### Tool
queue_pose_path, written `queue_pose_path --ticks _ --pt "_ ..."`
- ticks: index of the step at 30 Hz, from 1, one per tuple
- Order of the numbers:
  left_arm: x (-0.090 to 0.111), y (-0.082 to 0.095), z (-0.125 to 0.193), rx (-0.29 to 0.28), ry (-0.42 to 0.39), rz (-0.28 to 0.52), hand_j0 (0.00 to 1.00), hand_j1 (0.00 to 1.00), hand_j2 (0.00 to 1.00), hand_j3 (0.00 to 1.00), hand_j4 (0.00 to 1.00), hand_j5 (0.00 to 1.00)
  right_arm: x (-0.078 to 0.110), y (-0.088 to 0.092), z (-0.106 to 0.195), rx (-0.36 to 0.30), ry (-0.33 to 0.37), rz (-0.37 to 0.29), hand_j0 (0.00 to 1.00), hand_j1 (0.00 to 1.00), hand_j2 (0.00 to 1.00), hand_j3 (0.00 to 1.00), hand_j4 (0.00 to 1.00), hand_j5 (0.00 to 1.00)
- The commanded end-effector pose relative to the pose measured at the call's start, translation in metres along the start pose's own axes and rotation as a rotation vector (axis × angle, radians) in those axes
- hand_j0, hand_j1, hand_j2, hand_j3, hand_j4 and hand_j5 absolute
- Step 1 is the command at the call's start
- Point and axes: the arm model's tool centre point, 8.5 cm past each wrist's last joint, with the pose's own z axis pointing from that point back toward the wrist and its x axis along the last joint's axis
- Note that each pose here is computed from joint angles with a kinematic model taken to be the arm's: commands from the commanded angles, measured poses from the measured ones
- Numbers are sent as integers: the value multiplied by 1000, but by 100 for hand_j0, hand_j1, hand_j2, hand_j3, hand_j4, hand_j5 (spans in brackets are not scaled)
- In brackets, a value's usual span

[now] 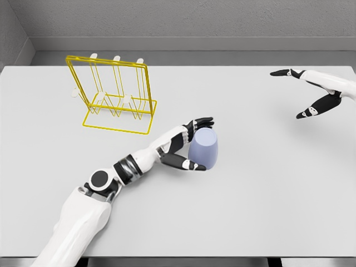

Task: Place the cup on the cup holder with both arms

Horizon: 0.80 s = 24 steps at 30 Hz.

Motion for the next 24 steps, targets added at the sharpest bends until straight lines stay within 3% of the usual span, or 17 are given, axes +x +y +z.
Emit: queue_pose_path --ticks 1,3,6,13,24 --pt "0 0 0 2 -6 8 69 69 69 69 69 69 0 -1 1 -6 -1 -6 100 100 100 100 100 100" --pt "0 0 0 3 -8 11 54 54 54 54 54 54 0 -1 1 -6 -1 -6 100 100 100 100 100 100" --pt "1 0 0 3 -10 10 50 50 50 50 50 50 0 -1 1 -6 -1 -6 100 100 100 100 100 100" --pt "1 0 0 2 -10 8 50 50 50 50 50 50 0 -1 1 -6 -1 -6 100 100 100 100 100 100" --pt "5 -2 0 -2 -22 3 39 39 39 39 39 39 0 -2 0 -7 -1 -5 100 100 100 100 100 100"
